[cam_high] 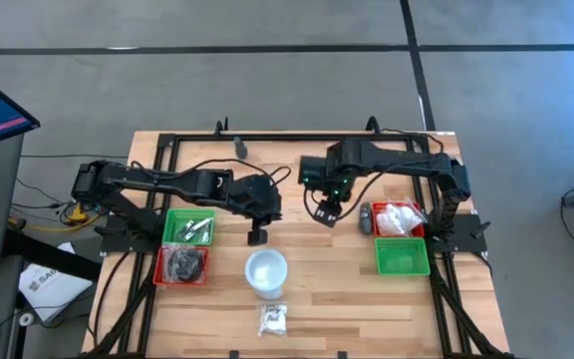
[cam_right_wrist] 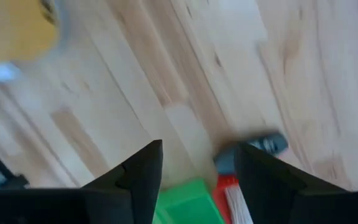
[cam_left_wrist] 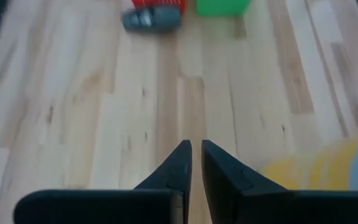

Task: Pick & Place Travel size toiletries
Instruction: Put the bottom gray deodorant into the right green bin

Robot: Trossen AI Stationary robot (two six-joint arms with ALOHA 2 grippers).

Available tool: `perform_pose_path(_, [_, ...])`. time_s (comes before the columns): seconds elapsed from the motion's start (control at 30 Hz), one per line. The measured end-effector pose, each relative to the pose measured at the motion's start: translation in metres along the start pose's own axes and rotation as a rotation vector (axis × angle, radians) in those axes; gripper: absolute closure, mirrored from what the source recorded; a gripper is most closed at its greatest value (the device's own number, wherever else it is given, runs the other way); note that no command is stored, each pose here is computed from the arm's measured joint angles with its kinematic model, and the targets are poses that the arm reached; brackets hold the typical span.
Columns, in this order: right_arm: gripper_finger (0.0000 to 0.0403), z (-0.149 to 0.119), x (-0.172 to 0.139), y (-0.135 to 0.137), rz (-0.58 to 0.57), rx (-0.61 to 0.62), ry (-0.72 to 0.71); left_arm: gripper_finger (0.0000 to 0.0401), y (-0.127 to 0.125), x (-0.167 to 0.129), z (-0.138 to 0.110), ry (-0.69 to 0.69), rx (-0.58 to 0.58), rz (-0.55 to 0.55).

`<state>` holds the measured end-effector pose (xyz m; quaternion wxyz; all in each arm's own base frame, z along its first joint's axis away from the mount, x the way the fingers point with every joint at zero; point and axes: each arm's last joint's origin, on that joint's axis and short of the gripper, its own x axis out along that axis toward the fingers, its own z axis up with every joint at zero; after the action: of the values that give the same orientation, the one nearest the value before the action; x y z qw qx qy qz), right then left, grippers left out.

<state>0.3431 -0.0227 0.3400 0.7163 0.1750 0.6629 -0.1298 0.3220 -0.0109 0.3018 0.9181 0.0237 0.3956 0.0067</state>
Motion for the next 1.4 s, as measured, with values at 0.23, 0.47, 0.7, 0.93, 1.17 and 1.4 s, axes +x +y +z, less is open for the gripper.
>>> perform_pose_path(0.23, [0.0235, -0.009, 0.053, -0.013, -0.077, 0.1, 0.181, 0.0368, -0.004, -0.001, -0.007, 0.077, 0.008, -0.009])
perform_pose_path(0.47, [0.0246, -0.019, 0.088, -0.027, -0.098, 0.208, 0.184, 0.0367, -0.009, -0.001, -0.009, 0.096, -0.01, -0.014])
perform_pose_path(0.7, [0.0258, -0.042, 0.1, -0.043, -0.072, 0.332, 0.096, 0.0365, -0.009, -0.009, -0.014, 0.111, -0.015, -0.017])
perform_pose_path(0.93, [0.0274, -0.075, 0.119, -0.061, -0.046, 0.483, 0.063, 0.0366, -0.006, -0.033, -0.036, 0.041, -0.053, 0.005])
perform_pose_path(1.17, [0.0277, -0.084, 0.133, -0.065, -0.066, 0.558, 0.094, 0.0366, -0.004, -0.056, -0.058, -0.138, -0.096, -0.002])
perform_pose_path(1.4, [0.0266, -0.087, 0.155, -0.063, -0.116, 0.582, 0.172, 0.0366, -0.004, -0.057, -0.074, -0.145, -0.117, -0.007])
